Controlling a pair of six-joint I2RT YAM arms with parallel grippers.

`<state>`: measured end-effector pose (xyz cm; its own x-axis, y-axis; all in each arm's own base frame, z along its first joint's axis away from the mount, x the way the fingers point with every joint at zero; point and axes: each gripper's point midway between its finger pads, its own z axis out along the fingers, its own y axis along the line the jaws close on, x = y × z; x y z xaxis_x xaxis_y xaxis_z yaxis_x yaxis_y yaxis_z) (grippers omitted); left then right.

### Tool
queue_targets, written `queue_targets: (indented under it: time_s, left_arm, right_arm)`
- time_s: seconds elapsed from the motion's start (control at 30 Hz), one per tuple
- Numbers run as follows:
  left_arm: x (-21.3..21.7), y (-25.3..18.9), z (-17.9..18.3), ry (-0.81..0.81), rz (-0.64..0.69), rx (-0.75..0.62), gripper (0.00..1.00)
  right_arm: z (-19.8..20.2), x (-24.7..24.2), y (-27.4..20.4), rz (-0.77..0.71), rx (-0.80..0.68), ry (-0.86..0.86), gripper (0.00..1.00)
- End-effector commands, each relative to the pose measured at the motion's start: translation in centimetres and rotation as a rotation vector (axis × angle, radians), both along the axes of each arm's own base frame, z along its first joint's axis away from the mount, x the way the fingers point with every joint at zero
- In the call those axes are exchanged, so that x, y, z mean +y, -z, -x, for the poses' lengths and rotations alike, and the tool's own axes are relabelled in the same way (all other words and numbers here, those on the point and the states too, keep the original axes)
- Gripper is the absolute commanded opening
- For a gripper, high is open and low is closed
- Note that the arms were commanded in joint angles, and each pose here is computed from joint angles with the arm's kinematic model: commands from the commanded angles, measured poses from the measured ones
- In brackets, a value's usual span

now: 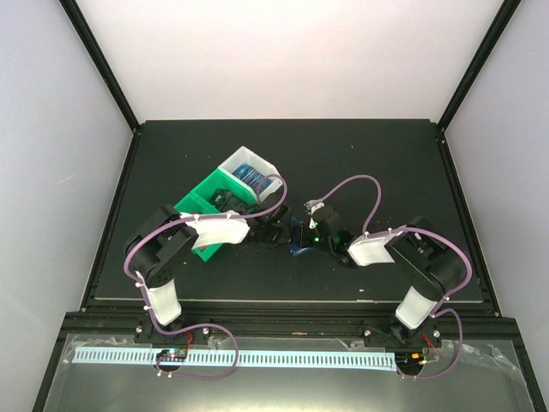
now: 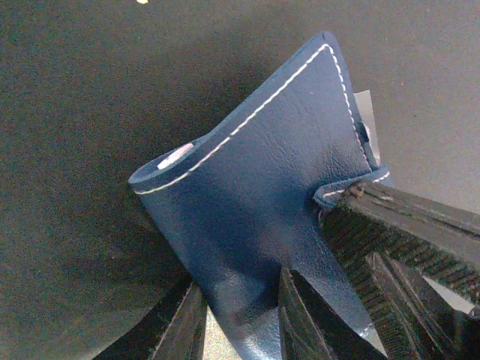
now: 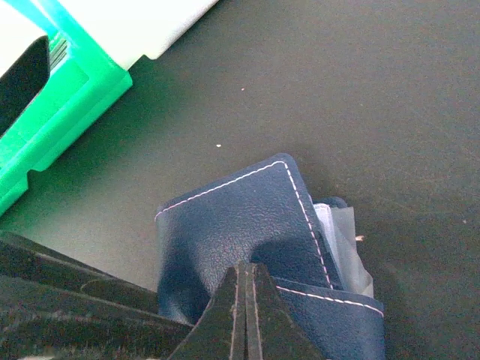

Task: Put the credit cards into the card holder
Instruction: Close the card holder at the center of the board.

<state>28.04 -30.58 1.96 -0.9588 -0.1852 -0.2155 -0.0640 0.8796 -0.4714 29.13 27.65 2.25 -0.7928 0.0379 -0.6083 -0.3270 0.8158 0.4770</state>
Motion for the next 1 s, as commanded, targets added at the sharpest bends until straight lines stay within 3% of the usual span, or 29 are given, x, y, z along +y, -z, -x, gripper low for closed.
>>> queue_targets:
  time_s: [0.0,0.4,0.97]
  left_arm:
    - [0.3,2.7,-1.3,-0.032,-0.032,0.003,0.28]
    - [-0.1,3.1,-1.3,-0.017,-0.001,0.014,0.28]
    - [1.1,3.0,1.2,0.044,0.019,0.017,0.26]
  right_arm:
    - [13.2,-8.0,10.8,0.402,0.489,-0.089,0.01]
    - [10.9,-6.5,7.5,0.34,0.307,-0.078,0.01]
    - [9.6,-5.3,7.1,0.256,0.256,-0.031,0.01]
